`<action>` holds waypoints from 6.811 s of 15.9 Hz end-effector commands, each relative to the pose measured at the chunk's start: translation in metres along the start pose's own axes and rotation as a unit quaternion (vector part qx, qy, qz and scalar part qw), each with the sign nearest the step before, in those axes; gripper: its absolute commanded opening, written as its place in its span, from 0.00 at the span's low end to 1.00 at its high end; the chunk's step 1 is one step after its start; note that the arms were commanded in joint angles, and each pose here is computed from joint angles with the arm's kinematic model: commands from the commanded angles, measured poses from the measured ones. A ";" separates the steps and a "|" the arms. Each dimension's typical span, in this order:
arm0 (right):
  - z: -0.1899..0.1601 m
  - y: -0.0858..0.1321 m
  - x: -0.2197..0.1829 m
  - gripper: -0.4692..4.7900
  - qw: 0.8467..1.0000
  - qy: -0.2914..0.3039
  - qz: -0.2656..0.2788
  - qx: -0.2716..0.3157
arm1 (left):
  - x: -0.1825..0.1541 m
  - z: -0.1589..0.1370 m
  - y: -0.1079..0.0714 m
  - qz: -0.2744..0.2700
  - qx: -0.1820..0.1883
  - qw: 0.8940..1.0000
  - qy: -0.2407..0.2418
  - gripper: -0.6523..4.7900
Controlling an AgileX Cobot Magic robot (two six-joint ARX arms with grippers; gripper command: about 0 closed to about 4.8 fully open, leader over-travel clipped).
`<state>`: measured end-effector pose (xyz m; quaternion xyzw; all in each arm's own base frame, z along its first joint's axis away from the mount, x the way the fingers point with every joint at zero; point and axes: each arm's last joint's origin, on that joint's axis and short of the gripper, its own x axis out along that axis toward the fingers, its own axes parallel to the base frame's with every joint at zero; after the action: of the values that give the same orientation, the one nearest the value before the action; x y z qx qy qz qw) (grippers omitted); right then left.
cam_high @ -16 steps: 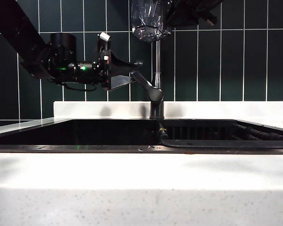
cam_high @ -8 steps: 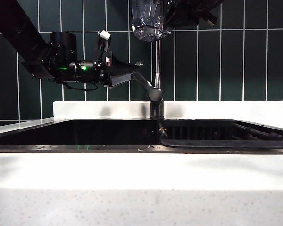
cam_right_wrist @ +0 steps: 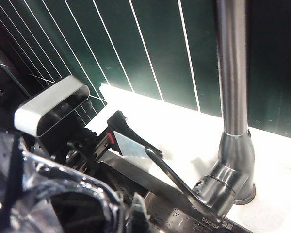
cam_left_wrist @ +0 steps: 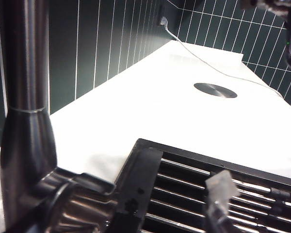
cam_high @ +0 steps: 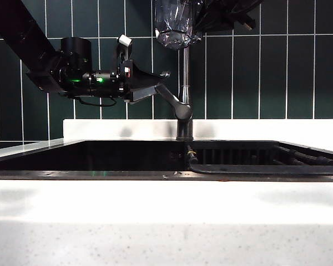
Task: Pick up the mug next to the sink, go to the faucet to get some water, pour the water into the sink, and finally put the mug back to its place.
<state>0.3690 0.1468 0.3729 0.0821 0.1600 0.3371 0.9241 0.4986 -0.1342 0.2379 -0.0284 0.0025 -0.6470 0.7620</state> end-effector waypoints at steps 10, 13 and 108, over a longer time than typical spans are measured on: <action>0.003 0.003 -0.003 0.08 1.000 -0.002 0.004 -0.011 | 0.008 0.004 -0.008 -0.075 0.011 0.997 0.005 0.86; 0.003 0.003 -0.003 0.08 1.000 -0.002 0.005 -0.011 | 0.008 0.004 -0.008 -0.068 0.018 0.998 0.004 0.86; -0.013 0.002 0.000 0.08 0.994 0.066 0.060 -0.062 | -0.089 0.070 -0.238 0.219 0.050 0.972 0.066 0.11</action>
<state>0.3664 0.1488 0.3553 0.0198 0.2077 0.3970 0.8938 0.2546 -0.0781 0.3158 0.0542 0.0325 -0.4591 0.8862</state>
